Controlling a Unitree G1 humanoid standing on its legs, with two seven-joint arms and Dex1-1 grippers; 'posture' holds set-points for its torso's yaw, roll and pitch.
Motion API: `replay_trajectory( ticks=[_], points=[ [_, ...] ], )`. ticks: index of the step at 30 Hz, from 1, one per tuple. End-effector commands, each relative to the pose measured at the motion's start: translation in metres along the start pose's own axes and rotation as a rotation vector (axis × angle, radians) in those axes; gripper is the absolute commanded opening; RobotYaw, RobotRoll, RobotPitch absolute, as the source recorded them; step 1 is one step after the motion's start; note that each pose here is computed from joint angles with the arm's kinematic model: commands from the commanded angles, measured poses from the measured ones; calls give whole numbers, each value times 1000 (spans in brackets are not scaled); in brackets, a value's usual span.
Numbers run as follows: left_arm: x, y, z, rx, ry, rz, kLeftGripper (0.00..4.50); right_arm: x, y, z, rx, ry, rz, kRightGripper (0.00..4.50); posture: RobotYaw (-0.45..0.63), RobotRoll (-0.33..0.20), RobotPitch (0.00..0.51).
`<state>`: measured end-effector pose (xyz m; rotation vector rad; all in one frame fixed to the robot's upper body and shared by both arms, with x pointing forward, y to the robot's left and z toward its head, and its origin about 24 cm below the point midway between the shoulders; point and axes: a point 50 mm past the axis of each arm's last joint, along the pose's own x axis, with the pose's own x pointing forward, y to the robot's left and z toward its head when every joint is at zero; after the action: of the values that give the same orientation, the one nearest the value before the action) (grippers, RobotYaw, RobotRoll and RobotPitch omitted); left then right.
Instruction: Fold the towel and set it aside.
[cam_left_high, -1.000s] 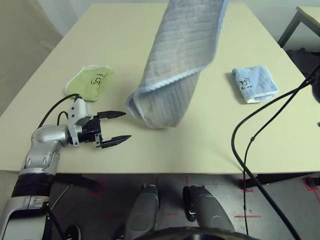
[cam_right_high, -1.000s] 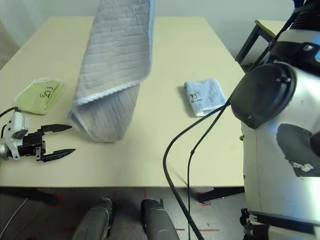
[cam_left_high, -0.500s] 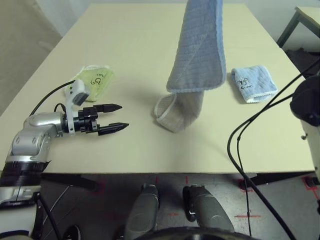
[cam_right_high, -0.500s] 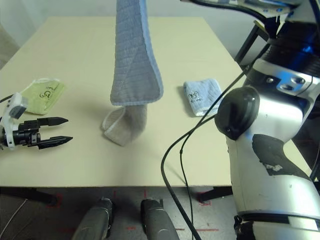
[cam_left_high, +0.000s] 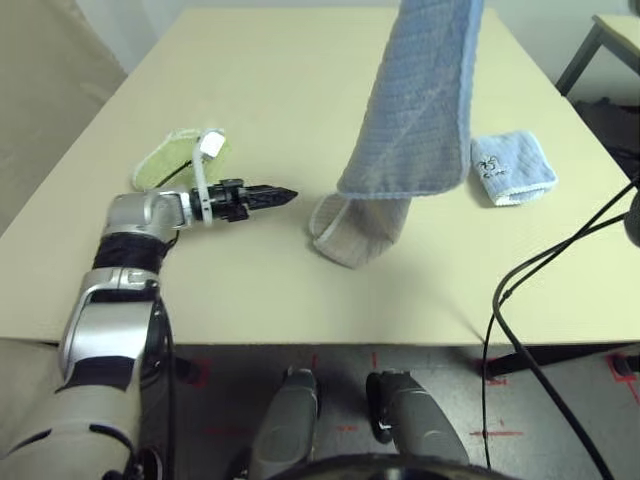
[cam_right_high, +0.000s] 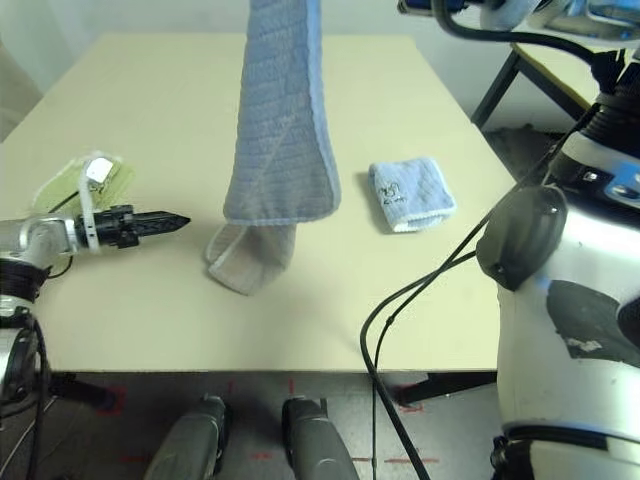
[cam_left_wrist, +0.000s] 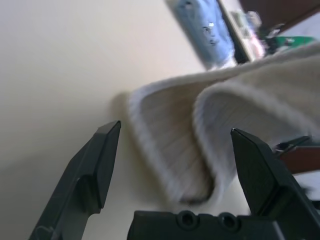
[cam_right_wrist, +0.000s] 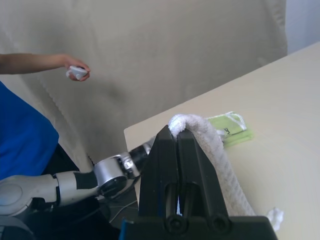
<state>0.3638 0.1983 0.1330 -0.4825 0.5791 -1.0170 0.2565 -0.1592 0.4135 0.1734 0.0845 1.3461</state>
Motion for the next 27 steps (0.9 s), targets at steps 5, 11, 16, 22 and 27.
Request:
replay_trajectory(
  ticks=[5,11,16,22,27],
  points=[
    [13,16,-25,-70,133,142,4500,-6,7,-2,-2,34,8,22,-40,0,132],
    [18,21,-29,-49,126,192,4500,-6,8,-3,-7,34,8,22,-42,0,133],
    [24,20,-20,-49,5,205,4500,-4,8,-5,-2,42,18,22,-34,0,134],
    [35,14,-15,-75,-43,165,2909,-1,9,-5,0,46,18,0,-43,0,138],
    [39,11,-16,-88,-34,133,1102,-1,10,-5,-5,46,13,0,-47,0,138]
  ],
)
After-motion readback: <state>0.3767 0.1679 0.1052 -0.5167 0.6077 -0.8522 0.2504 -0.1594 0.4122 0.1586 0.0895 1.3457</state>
